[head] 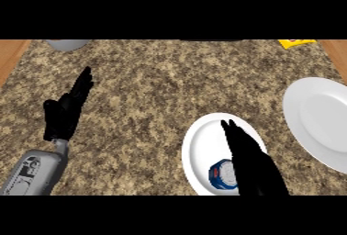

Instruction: Pick the can from the plate and place it in the plate

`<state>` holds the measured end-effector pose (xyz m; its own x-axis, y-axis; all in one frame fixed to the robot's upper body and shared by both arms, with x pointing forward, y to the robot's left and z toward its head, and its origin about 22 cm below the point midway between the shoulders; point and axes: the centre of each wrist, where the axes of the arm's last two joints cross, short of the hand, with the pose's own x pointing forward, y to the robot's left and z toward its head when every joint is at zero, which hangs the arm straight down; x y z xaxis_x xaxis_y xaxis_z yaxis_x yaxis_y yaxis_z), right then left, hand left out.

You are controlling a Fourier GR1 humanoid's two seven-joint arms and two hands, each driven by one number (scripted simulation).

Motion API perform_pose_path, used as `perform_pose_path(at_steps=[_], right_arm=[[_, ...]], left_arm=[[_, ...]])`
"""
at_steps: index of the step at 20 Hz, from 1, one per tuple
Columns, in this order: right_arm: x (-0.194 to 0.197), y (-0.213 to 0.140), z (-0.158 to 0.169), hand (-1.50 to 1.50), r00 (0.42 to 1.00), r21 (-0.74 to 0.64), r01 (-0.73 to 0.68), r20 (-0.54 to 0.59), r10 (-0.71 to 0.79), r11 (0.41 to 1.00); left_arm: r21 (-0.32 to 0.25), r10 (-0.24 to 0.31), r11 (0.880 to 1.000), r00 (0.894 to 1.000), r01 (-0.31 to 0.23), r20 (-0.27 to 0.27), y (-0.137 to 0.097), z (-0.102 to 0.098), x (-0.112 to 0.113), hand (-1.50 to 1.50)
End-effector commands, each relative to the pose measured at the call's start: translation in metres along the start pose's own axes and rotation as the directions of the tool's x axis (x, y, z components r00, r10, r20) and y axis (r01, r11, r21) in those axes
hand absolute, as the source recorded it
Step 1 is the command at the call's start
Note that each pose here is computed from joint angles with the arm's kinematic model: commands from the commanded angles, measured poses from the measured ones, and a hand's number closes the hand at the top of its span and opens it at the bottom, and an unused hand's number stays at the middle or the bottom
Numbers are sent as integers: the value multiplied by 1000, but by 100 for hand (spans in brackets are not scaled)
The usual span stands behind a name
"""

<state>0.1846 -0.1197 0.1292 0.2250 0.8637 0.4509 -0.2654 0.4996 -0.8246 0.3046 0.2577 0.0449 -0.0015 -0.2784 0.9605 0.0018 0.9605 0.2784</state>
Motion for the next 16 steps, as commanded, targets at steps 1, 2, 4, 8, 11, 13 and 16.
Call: perform_pose_path(at_steps=[1, 2, 4, 8, 11, 13, 16], right_arm=[[3, 5, -6, -150, 983, 72, -81, -161, 92, 994], [-6, 15, -15, -150, 983, 85, -78, -161, 91, 993], [-10, 7, -11, -150, 983, 99, -70, -160, 86, 993], [-15, 36, -31, -150, 978, 140, -108, -164, 130, 984], [-27, 30, -41, -150, 979, 139, -87, -171, 111, 986], [-17, 40, -33, -150, 974, 156, -91, -190, 120, 984], [-32, 54, -49, -150, 971, 156, -88, -206, 120, 984]], left_arm=[[-2, -20, 1000, 1000, 20, 3, -1, 5, -4, 0], [18, 13, 1000, 1000, -13, -5, 3, 9, 3, 0], [-5, 7, 1000, 1000, -7, -8, 5, 1, -7, 0], [3, -10, 1000, 1000, 10, -11, 0, 2, -6, 0], [6, -7, 1000, 1000, 8, -8, -2, -6, -1, 0], [19, 13, 1000, 1000, -13, -16, 11, 0, -9, 0], [-6, -3, 1000, 1000, 3, 9, -5, -15, 10, 0]])
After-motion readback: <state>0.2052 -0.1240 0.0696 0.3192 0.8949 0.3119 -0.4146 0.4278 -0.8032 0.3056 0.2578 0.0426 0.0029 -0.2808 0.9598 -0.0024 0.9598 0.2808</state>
